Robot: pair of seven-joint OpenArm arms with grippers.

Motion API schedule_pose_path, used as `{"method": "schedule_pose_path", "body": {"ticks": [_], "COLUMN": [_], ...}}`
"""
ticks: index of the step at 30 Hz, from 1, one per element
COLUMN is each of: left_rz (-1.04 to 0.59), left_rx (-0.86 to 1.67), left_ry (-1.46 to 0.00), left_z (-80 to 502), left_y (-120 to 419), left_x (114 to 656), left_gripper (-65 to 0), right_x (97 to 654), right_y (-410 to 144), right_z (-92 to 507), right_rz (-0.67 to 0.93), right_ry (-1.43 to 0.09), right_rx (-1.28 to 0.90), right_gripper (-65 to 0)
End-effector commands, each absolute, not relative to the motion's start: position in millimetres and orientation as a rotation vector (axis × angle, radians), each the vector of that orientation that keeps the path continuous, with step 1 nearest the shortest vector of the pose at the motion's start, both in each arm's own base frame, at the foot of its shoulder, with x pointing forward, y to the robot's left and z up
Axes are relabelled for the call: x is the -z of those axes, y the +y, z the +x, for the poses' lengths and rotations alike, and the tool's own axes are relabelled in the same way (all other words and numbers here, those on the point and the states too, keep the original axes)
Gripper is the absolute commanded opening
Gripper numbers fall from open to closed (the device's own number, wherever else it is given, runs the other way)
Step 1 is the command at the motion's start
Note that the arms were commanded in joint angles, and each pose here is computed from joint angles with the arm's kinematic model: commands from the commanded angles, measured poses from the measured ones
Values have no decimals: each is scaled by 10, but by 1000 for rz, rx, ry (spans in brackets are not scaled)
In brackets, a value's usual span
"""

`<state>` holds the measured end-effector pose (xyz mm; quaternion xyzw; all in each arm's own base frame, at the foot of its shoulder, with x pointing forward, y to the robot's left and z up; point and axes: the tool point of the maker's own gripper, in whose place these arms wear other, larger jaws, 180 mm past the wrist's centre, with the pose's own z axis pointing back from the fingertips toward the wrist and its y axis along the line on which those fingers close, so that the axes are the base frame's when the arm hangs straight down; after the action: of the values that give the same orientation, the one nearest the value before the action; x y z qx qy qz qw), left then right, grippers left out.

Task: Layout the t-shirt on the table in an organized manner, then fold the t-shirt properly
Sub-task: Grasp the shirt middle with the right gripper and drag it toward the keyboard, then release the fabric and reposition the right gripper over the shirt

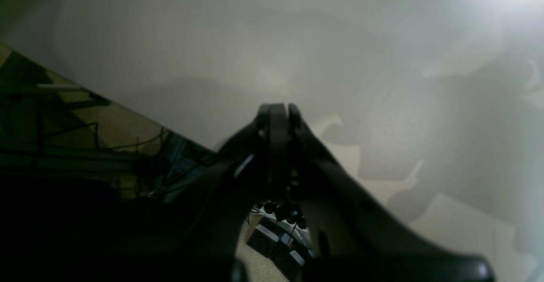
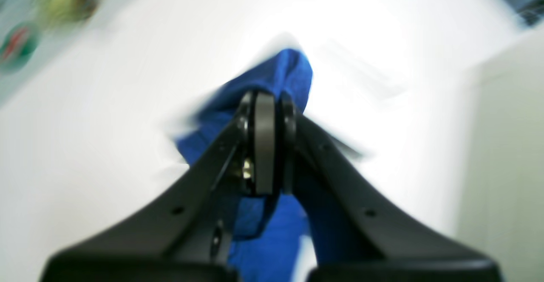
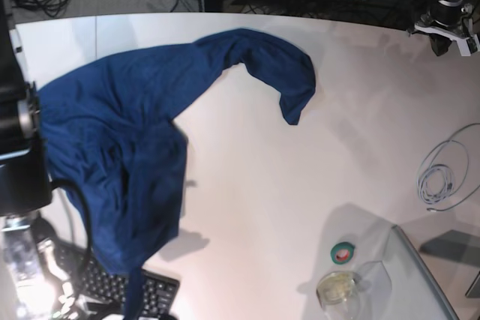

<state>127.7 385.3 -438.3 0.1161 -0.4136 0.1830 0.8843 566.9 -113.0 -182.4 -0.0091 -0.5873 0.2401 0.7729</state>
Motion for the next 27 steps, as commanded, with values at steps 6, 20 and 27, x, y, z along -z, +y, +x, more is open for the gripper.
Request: {"method": "schedule_pose_path", "body": {"ticks": [6, 20, 27], "left_rz": [257, 249, 249], "left_rx": [-373, -379, -379], "left_ry": [-904, -928, -929], "left_z": [1349, 1462, 1468], "left_y": [3906, 3894, 3894], "left_x": [4272, 4250, 4248], "left_gripper": [-650, -650, -650], "right_x": [640, 1028, 523], "right_y": [-1080, -1682, -1904], "right_z": [5603, 5868, 5775], "right_rz": [-22, -49, -129], "right_ry": [-1582, -1514, -1619], "right_rx": [-518, -398, -423], "right_gripper": [-648, -648, -648]}}
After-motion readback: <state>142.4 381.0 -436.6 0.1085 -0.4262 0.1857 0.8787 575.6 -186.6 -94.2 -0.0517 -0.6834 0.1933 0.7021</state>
